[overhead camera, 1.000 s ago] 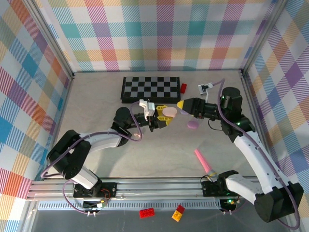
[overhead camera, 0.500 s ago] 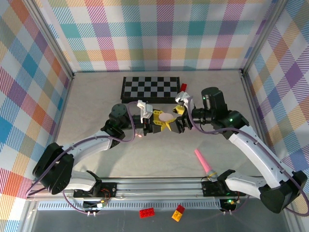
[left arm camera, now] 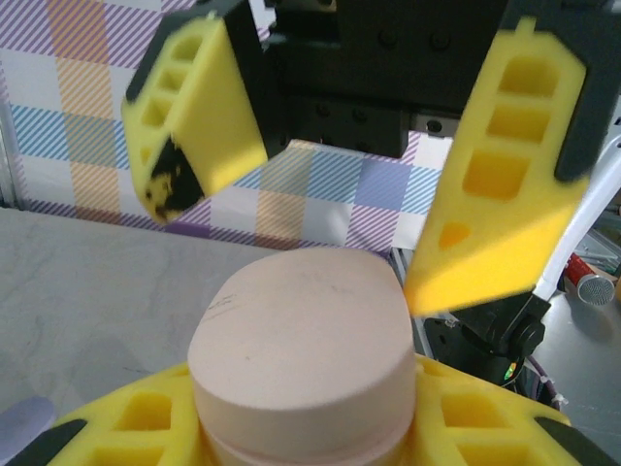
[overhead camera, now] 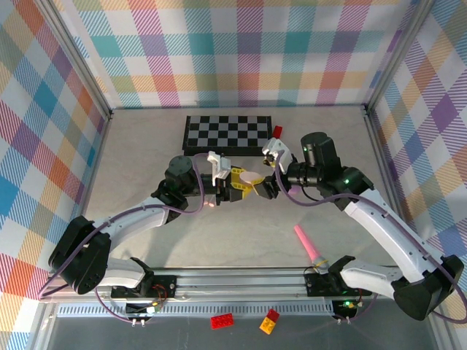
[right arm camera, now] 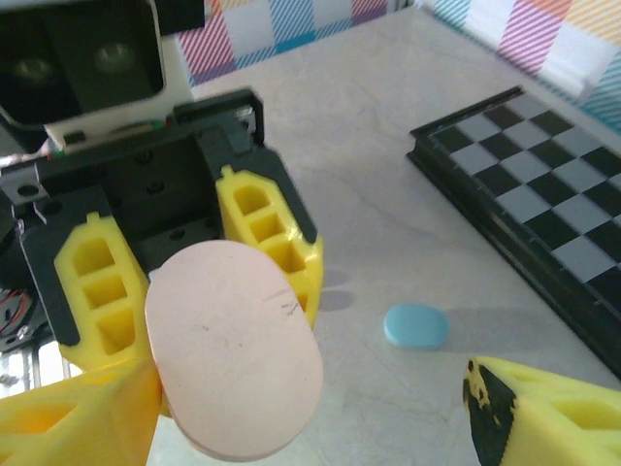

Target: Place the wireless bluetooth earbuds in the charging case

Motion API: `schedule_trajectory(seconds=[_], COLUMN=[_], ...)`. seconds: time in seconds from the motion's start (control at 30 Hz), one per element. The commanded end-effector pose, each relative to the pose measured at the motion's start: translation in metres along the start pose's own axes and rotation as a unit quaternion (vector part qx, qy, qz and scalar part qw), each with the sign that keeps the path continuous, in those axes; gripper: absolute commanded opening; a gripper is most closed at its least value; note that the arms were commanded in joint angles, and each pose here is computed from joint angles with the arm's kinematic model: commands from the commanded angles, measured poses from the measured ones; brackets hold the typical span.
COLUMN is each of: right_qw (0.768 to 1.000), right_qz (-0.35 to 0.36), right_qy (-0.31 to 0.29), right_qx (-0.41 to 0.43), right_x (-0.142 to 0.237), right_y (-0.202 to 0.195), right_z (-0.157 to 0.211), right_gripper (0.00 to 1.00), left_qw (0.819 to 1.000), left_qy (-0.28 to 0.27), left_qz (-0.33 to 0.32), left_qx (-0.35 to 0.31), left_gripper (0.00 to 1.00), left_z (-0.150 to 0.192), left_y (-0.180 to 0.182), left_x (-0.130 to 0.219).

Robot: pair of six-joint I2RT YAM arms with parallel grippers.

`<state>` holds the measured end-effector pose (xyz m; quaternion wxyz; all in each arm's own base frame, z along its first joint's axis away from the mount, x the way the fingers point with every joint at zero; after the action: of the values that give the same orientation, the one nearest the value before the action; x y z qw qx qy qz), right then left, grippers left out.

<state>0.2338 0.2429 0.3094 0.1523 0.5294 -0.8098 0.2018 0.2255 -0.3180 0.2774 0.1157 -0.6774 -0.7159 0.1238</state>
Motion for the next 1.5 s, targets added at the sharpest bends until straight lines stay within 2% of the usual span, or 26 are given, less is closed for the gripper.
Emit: schedule_trajectory(seconds=[0.0,0.4,0.7,0.9,1.03,1.13,1.33,1.47], right_qw=[0.998,0.996,0.999,1.0,0.999,0.999,0.997,0.995], right_qz=[0.06,0.08,0.045,-0.002,-0.008,-0.012,-0.063,-0.084], right_qy=[-0.023,-0.02,-0.004,-0.019,-0.029,-0.023,-0.048,-0.058], right_qx=[0.008,-0.015,-0.014,-0.015,-0.016,-0.019,-0.001,0.021], right_x=[0.009,0.004,-0.004,-0.002,0.0,-0.004,-0.007,-0.003], right_y=[-0.018,-0.029,-0.021,-0.006,-0.002,-0.003,0.011,0.02], right_z=[-0.012,-0.011,-0.006,-0.014,-0.017,-0.014,-0.022,-0.024], right_gripper=[0.79,0.77,0.67,0.7,0.72,0.62,0.33,0.12], left_qw=[0.999,0.998,0.998,0.998,0.998,0.998,0.996,0.997], left_qy=[-0.013,-0.009,-0.01,-0.007,-0.007,-0.006,0.011,0.011], left_qz=[0.033,0.051,0.051,0.044,0.045,0.054,0.079,0.073], left_qx=[-0.031,-0.038,-0.043,-0.037,-0.038,-0.041,-0.032,-0.035], left_gripper=[0.32,0.32,0.32,0.32,0.32,0.32,0.32,0.32], left_z=[-0.018,-0.016,-0.017,-0.015,-0.015,-0.016,-0.014,-0.014], left_y=[-0.017,-0.025,-0.028,-0.024,-0.024,-0.027,-0.036,-0.036], left_x=[0.003,0.004,0.006,0.005,0.005,0.006,0.007,0.008])
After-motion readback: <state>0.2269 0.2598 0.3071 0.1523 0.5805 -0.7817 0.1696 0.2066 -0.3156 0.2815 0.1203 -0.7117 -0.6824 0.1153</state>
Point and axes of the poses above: each hand's point on the last joint's axis, 136 mm out from that joint toward the fingers, its own x axis back along the fingers, its own y axis along the line the jaws close on, z = x × y, the point moved 1 cm from there along x, back along the fingers, and after that the axes turned 13 degrees about x, right-handed, at the moved point
